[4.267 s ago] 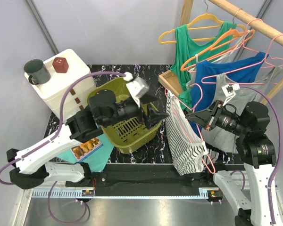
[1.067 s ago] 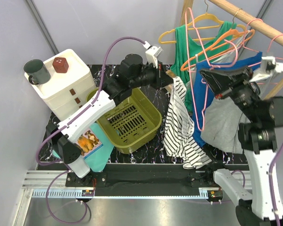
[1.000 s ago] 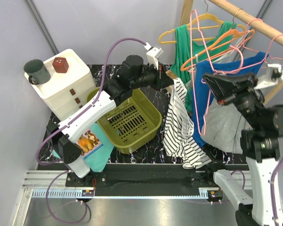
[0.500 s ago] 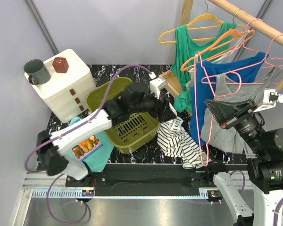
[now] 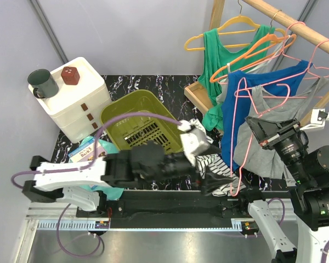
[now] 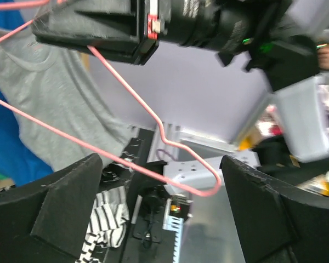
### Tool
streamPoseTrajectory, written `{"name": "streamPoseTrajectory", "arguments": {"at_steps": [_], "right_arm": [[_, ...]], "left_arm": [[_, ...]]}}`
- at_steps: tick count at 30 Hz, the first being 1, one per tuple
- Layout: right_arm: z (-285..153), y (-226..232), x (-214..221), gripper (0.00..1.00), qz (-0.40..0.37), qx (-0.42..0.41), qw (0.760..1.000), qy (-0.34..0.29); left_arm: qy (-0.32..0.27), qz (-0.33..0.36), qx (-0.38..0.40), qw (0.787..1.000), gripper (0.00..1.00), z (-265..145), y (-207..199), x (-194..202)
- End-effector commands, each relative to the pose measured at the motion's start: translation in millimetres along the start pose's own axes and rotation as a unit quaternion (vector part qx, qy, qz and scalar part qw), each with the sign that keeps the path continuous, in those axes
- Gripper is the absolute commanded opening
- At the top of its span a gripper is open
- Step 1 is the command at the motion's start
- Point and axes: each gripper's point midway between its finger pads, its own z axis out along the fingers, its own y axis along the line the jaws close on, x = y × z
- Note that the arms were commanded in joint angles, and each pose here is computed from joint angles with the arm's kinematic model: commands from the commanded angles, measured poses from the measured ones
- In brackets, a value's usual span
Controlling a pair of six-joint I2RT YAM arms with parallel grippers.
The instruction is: Remove the tank top from the hanger
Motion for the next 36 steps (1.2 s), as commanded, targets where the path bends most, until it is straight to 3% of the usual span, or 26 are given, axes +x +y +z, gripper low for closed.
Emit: {"name": "streamPoseTrajectory", "arguments": {"at_steps": [1, 3, 7, 14, 20, 21, 24, 25, 28, 30, 31, 36], "right_arm": [[-0.6, -3.9, -20.6, 0.00, 0.019, 0.039, 0.998, -0.043], [-1.6, -4.8, -23.7, 0.00, 0.019, 0.049, 0.997, -0.047], [-6.3, -2.7, -30.1, 0.00, 0.023, 0.057, 0.996, -0.061], [-7.5, 1.0, -32.6, 0.00, 0.028, 0.057, 0.996, -0.062], [-11.9, 13.5, -32.3, 0.00, 0.025, 0.034, 0.998, -0.056], [-12.3, 15.0, -31.5, 0.00, 0.026, 0.031, 0.998, -0.053], [-12.6, 24.7, -26.3, 0.00, 0.028, 0.009, 0.999, -0.034], [-13.4, 27.8, -23.8, 0.00, 0.027, 0.001, 0.999, -0.026], [-17.9, 33.4, -25.1, 0.01, 0.017, -0.008, 0.999, -0.028], [-20.6, 36.8, -24.2, 0.09, 0.008, -0.015, 1.000, -0.025], [-20.4, 37.6, -23.2, 0.23, 0.000, -0.018, 1.000, -0.021], [-27.1, 42.2, -19.5, 0.57, -0.044, -0.027, 0.999, -0.006]], "left_arm": [[-0.016, 0.055, -0.137, 0.989, 0.94, 26.2, 25.4, -2.2], [-0.012, 0.076, -0.149, 0.986, 0.94, 36.0, 13.9, 0.8], [0.000, 0.116, -0.263, 0.958, 0.93, 40.2, 30.7, 4.6], [0.006, 0.147, -0.316, 0.937, 0.86, 47.6, 23.0, 6.0], [0.018, 0.193, -0.383, 0.903, 0.56, 42.8, 34.9, 7.0], [0.019, 0.199, -0.388, 0.900, 0.44, 42.0, 36.1, 6.2], [0.020, 0.208, -0.402, 0.892, 0.25, 38.8, 37.8, 1.8], [0.019, 0.210, -0.405, 0.890, 0.09, 37.4, 38.0, 0.1], [0.018, 0.213, -0.415, 0.884, 0.00, 30.2, 39.3, -5.6], [0.016, 0.211, -0.416, 0.884, 0.00, 23.6, 41.0, -11.1], [0.015, 0.211, -0.416, 0.885, 0.00, 20.0, 40.2, -12.7], [0.007, 0.207, -0.410, 0.888, 0.00, -15.9, 48.2, -34.7]]}}
